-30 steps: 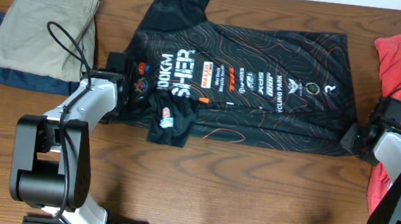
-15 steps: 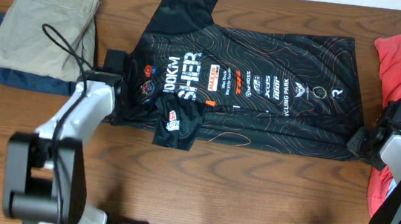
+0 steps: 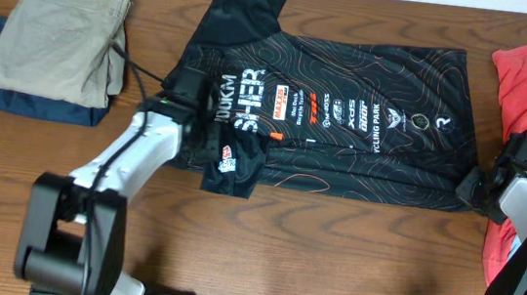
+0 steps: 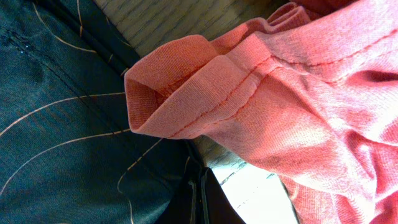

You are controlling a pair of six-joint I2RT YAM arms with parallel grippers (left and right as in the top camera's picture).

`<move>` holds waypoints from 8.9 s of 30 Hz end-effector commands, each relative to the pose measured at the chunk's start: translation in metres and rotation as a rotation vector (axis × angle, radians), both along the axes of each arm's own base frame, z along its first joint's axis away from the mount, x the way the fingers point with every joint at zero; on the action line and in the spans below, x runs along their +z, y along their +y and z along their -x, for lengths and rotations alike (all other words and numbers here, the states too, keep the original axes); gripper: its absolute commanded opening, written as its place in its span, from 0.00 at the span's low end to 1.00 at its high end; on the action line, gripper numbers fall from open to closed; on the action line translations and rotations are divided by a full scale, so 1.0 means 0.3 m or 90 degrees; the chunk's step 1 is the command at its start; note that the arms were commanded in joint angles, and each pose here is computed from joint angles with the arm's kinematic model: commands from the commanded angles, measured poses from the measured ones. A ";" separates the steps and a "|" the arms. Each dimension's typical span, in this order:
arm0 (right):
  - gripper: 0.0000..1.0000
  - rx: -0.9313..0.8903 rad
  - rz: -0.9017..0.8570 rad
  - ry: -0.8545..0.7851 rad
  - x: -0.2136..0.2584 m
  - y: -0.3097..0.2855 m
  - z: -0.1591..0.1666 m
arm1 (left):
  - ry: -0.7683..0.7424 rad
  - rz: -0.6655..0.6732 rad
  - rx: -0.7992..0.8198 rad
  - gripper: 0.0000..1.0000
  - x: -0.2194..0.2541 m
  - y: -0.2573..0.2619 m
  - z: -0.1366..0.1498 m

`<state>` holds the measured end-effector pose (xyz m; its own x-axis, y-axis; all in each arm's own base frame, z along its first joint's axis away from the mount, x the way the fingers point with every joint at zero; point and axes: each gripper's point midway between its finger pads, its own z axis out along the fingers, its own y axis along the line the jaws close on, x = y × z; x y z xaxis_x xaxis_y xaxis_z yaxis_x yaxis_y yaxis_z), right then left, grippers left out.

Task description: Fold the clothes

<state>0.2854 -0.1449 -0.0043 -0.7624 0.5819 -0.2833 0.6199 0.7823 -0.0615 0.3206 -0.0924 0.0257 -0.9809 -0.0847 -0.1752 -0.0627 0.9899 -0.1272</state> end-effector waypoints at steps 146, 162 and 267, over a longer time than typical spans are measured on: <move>0.88 0.128 -0.117 -0.201 0.355 0.229 -0.040 | -0.240 0.070 -0.057 0.80 -0.111 0.080 -0.791; 0.84 0.132 -0.111 -0.212 0.362 0.226 -0.053 | -0.210 0.051 -0.076 0.23 -0.148 0.022 -0.746; 0.01 0.106 -0.044 0.175 0.275 0.071 -0.051 | 0.194 0.054 0.041 0.07 0.284 0.156 -0.051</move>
